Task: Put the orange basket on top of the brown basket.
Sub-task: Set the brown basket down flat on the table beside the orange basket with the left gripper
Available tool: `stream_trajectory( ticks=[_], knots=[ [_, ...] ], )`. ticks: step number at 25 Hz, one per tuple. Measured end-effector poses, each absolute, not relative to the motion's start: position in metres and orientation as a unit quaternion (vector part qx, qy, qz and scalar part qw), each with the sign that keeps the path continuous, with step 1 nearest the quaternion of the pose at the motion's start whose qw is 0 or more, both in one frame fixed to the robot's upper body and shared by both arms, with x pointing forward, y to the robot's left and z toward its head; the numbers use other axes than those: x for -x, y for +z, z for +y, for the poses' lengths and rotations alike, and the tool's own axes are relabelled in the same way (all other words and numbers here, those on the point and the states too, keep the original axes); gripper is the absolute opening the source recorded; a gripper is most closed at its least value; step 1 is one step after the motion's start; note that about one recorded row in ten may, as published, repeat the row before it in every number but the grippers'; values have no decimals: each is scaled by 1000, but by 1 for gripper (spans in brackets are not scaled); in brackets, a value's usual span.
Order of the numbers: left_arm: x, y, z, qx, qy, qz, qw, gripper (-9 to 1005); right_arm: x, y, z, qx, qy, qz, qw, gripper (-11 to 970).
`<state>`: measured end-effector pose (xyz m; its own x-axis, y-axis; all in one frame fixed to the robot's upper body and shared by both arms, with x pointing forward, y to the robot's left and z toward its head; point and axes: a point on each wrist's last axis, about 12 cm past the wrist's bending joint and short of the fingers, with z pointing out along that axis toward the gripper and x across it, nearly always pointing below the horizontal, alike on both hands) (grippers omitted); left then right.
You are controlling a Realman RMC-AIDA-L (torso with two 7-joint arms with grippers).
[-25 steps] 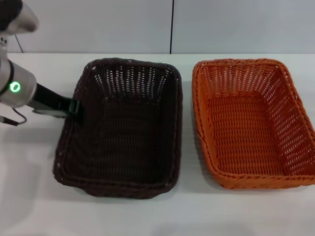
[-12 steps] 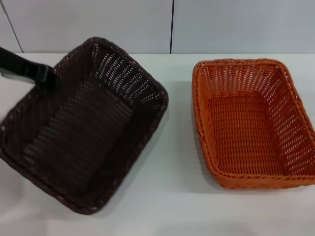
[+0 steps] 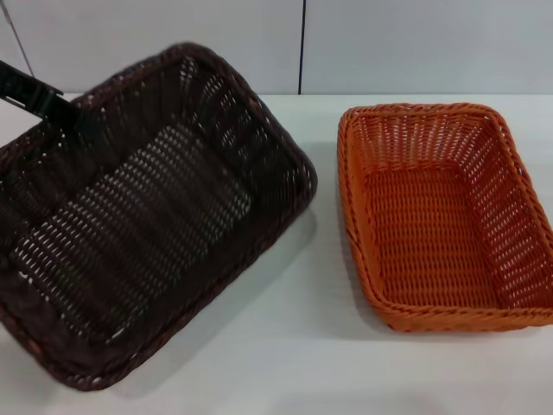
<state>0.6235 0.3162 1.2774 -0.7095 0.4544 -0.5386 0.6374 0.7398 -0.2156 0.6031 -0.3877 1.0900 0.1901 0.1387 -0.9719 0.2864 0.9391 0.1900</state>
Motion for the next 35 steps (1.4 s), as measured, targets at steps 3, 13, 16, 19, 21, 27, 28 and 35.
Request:
stream_trajectory(
  ticks=[3,13,16,19,21,27,28,35],
  knots=[
    [-629,1267,310,-326,-212,896,215,212,-601,1089,-388,-169,-44,632,755,587],
    [-645,1217,268,-381,-227,878,180,225,-598,1087,-386,-169,-40,630,757,586],
    [-644,1209,252,-397,-236,868,185,229,-596,1086,-388,-172,-40,629,757,586],
    [-642,1204,241,-411,-242,858,190,233,-594,1085,-388,-176,-35,628,757,586],
    [-642,1198,224,-423,-250,847,202,235,-594,1085,-389,-177,-34,628,757,586],
    [-643,1189,196,-439,-264,829,226,243,-592,1084,-390,-179,-35,629,755,585],
    [-643,1187,192,-438,-267,828,227,244,-592,1083,-390,-180,-35,629,755,585],
    [-641,1180,182,-429,-282,828,225,253,-588,1080,-391,-184,-36,631,752,584]
  ],
)
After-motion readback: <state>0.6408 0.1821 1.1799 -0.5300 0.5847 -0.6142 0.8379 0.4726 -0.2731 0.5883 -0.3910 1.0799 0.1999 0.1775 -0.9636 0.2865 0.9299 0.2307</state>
